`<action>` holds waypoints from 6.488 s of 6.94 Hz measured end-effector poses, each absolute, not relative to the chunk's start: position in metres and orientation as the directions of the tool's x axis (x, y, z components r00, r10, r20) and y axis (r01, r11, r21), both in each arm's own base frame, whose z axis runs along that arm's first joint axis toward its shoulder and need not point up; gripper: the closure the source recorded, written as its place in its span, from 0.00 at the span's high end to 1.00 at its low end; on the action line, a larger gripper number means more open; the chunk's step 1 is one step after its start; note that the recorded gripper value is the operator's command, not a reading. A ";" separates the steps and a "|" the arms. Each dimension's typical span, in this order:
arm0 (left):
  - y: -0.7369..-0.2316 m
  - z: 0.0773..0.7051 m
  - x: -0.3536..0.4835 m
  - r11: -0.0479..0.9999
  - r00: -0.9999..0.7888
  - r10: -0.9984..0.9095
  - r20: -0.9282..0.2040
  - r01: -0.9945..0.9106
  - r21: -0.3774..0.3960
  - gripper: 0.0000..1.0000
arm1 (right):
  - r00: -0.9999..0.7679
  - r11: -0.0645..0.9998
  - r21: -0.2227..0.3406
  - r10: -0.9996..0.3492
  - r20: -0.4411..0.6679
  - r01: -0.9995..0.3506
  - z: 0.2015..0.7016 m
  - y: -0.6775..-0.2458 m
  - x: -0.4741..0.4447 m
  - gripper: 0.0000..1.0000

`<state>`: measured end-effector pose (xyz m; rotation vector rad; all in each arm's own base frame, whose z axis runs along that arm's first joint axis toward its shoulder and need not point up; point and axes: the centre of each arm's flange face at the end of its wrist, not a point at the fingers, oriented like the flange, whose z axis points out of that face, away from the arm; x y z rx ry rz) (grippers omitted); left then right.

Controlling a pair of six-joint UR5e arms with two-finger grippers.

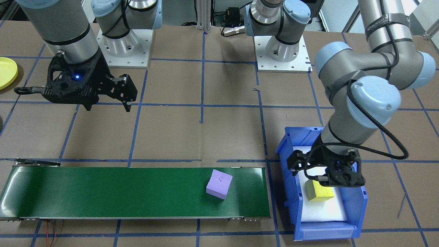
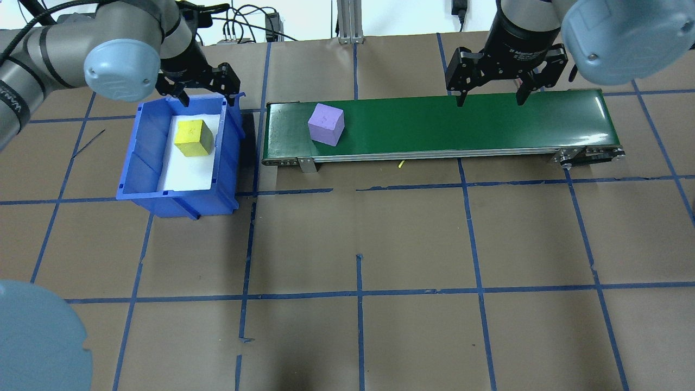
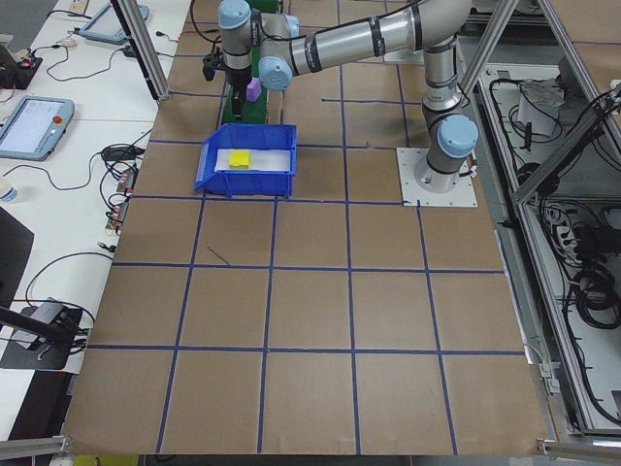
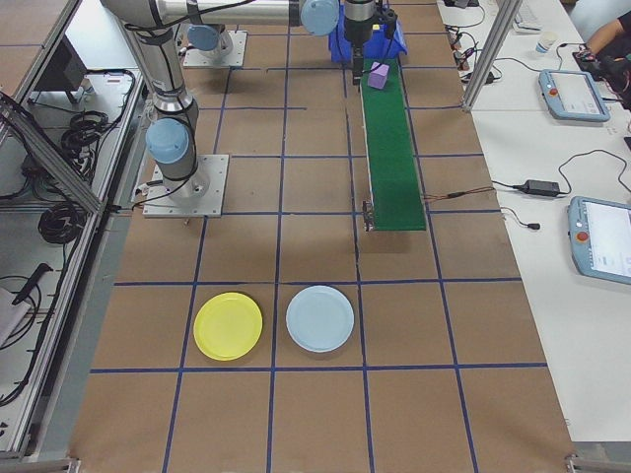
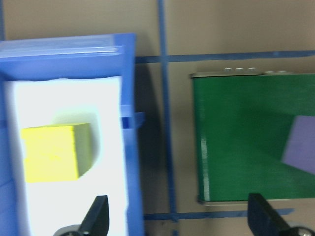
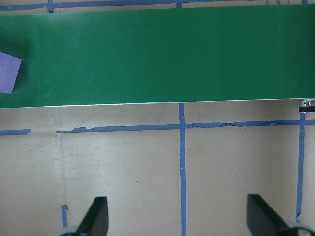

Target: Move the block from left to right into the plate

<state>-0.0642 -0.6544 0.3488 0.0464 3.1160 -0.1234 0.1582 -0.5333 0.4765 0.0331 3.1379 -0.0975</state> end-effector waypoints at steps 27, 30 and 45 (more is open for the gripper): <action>-0.641 0.296 -0.234 0.995 -0.998 -0.008 0.064 -0.014 -0.095 1.00 | -0.925 0.925 -0.044 0.379 0.031 0.377 0.388 -0.578 -0.059 1.00; -0.606 0.394 -0.189 0.992 -0.997 -0.046 0.056 -0.052 -0.112 1.00 | -0.927 0.927 -0.022 0.375 0.031 0.374 0.379 -0.573 -0.058 1.00; -0.487 0.535 -0.106 1.000 -1.000 -0.004 -0.020 -0.004 -0.014 1.00 | -0.833 0.869 -0.044 0.457 -0.311 0.493 0.282 -0.640 -0.038 1.00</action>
